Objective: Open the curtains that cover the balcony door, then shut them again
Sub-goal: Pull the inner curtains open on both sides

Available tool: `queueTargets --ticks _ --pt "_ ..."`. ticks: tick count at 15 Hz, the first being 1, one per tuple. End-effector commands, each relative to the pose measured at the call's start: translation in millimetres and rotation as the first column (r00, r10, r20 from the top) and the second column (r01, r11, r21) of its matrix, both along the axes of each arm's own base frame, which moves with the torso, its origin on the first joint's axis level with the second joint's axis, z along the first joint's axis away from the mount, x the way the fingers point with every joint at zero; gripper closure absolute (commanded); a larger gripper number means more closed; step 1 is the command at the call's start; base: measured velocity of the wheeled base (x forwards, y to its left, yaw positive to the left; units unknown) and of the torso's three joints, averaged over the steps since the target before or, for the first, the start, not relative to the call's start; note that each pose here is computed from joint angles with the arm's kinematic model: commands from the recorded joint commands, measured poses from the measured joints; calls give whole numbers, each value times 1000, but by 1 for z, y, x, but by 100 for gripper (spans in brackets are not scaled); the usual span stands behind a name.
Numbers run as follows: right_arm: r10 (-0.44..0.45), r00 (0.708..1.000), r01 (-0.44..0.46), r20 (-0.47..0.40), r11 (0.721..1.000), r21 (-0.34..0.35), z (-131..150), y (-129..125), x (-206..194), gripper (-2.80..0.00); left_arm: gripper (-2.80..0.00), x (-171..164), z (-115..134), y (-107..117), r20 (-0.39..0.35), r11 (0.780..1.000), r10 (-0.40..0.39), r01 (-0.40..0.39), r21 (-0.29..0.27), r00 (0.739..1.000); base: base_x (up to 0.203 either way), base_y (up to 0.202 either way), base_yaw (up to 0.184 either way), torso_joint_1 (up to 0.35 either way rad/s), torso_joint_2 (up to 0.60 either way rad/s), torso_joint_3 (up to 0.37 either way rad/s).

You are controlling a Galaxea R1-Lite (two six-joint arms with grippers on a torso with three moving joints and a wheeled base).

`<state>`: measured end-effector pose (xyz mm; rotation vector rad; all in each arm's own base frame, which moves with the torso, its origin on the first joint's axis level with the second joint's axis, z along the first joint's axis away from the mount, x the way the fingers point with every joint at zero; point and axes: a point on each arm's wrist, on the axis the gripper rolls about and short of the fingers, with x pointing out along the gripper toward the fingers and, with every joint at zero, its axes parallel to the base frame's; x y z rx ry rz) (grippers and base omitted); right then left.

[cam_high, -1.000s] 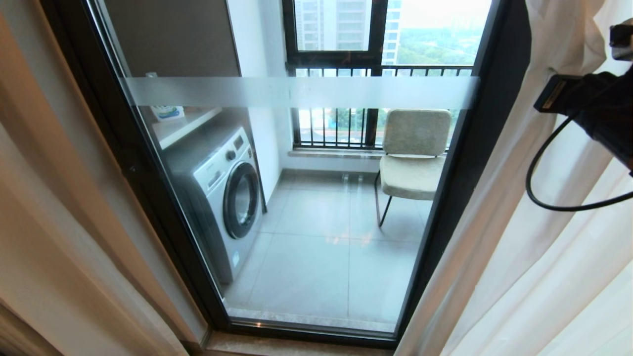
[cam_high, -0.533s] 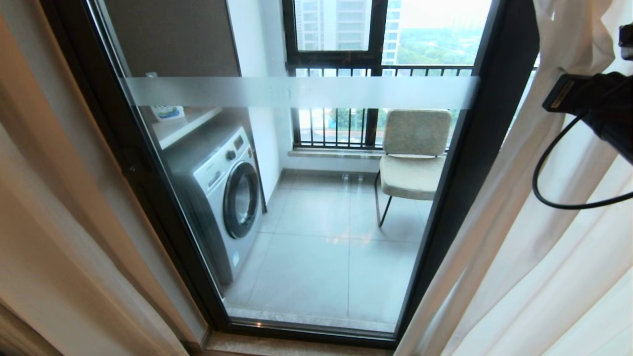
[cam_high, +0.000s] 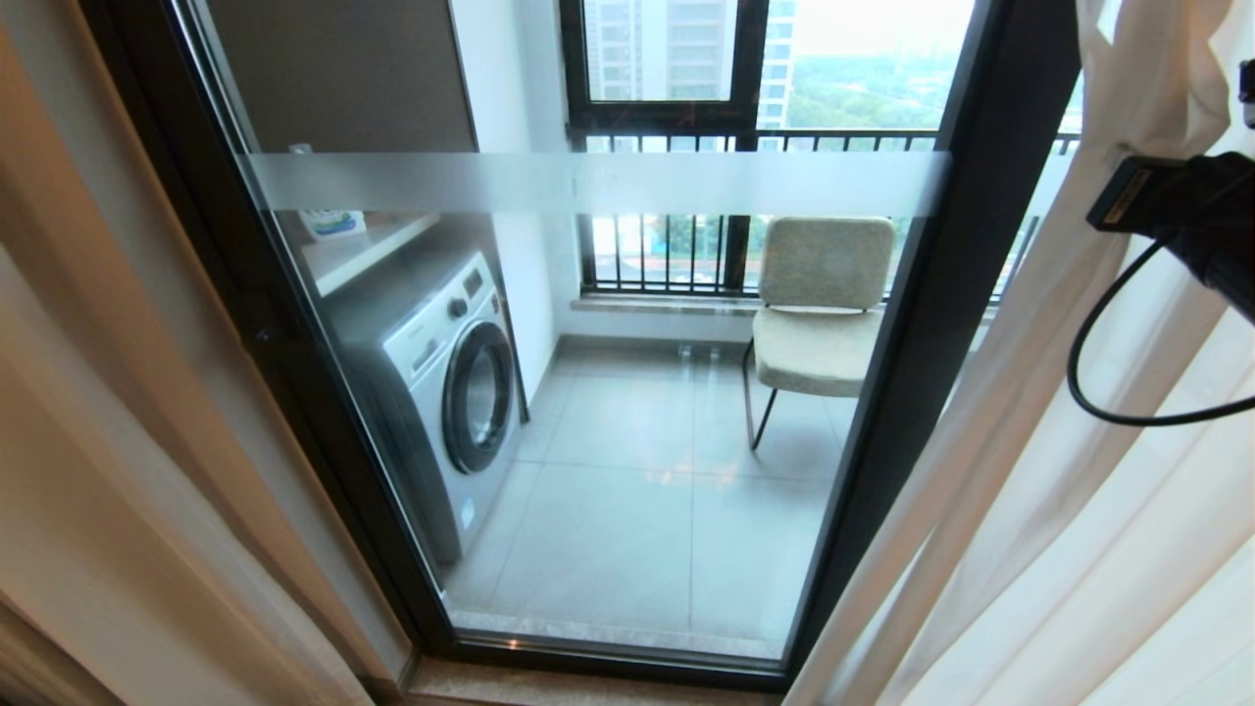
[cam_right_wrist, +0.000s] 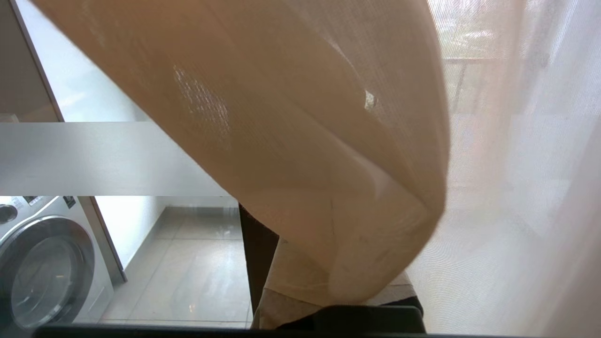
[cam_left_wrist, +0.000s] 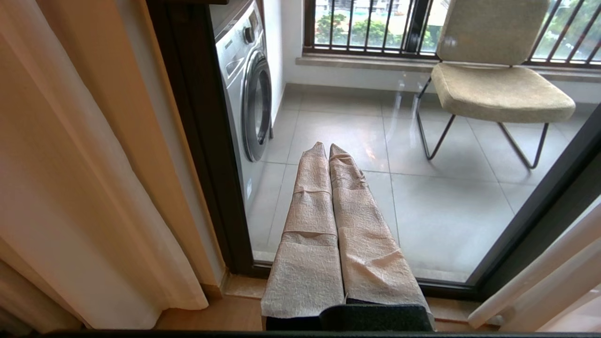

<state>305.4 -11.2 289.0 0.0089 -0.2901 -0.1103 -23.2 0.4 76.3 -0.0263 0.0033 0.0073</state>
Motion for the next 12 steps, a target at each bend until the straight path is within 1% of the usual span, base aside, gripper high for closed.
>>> queueTargets --ticks 1,12 --pt "-1 1000 1 6 1000 0 1 0 -1 0 0 0 0 0 0 1000 0 0 -1 1000 0 0 0 0 0 0" --pt "-2 1000 2 -2 1000 -3 -1 0 0 0 0 0 0 0 0 1000 0 0 -3 1000 0 0 0 0 0 0"
